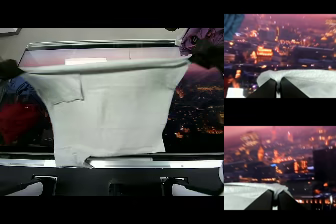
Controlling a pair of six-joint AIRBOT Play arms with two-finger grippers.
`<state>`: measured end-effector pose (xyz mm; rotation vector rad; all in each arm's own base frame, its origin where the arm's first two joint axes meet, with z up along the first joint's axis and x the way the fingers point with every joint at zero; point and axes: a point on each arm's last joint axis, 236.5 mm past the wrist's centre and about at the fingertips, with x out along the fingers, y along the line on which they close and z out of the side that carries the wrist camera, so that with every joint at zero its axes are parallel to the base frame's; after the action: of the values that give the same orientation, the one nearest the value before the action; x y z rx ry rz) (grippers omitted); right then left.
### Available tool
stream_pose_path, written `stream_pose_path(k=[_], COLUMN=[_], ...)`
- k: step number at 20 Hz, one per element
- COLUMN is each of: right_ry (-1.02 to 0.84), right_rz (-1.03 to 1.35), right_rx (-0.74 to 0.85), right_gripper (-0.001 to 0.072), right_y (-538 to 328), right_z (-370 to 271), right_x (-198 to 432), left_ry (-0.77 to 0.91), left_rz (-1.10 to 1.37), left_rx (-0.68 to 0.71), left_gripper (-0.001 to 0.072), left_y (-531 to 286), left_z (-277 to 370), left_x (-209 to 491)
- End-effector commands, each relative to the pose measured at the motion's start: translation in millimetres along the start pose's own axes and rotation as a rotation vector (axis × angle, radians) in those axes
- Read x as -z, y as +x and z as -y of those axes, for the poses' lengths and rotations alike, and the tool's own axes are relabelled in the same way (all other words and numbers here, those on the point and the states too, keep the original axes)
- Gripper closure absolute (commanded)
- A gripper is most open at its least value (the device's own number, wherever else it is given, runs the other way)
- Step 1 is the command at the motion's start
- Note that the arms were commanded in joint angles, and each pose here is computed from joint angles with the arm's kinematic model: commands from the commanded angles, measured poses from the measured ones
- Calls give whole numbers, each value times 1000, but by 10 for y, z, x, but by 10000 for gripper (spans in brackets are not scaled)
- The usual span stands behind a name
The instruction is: Fold the clothes and pants, and hang the long-sleeved shirts on hangers.
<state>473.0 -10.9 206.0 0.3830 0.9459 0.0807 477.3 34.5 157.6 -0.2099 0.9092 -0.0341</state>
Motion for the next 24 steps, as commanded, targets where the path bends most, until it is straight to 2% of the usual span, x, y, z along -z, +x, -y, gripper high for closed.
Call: stream_pose_path(k=[1, 4, 7, 16, 24], right_ry=[73, 129, 155, 136, 107], right_rz=[-185, -201, -228, -555, -720], right_rx=[20, 5, 2, 85, 149], right_gripper=[679, 679, 679, 679, 679], right_y=[1231, 1866, 2121, 1867, 1979], right_z=[472, 661, 750, 908, 902], right_x=[218, 276, 376, 1121, 1683], left_ry=[7, 7, 7, 0, 0], left_rz=[-98, -97, -91, -437, -613], left_rx=[19, 17, 16, 29, 46], left_gripper=[688, 688, 688, 688, 687], left_y=[1246, 1792, 1937, 1683, 1605], left_z=[11, 5, -17, -65, -17], left_x=[243, 287, 242, 1014, 1412])
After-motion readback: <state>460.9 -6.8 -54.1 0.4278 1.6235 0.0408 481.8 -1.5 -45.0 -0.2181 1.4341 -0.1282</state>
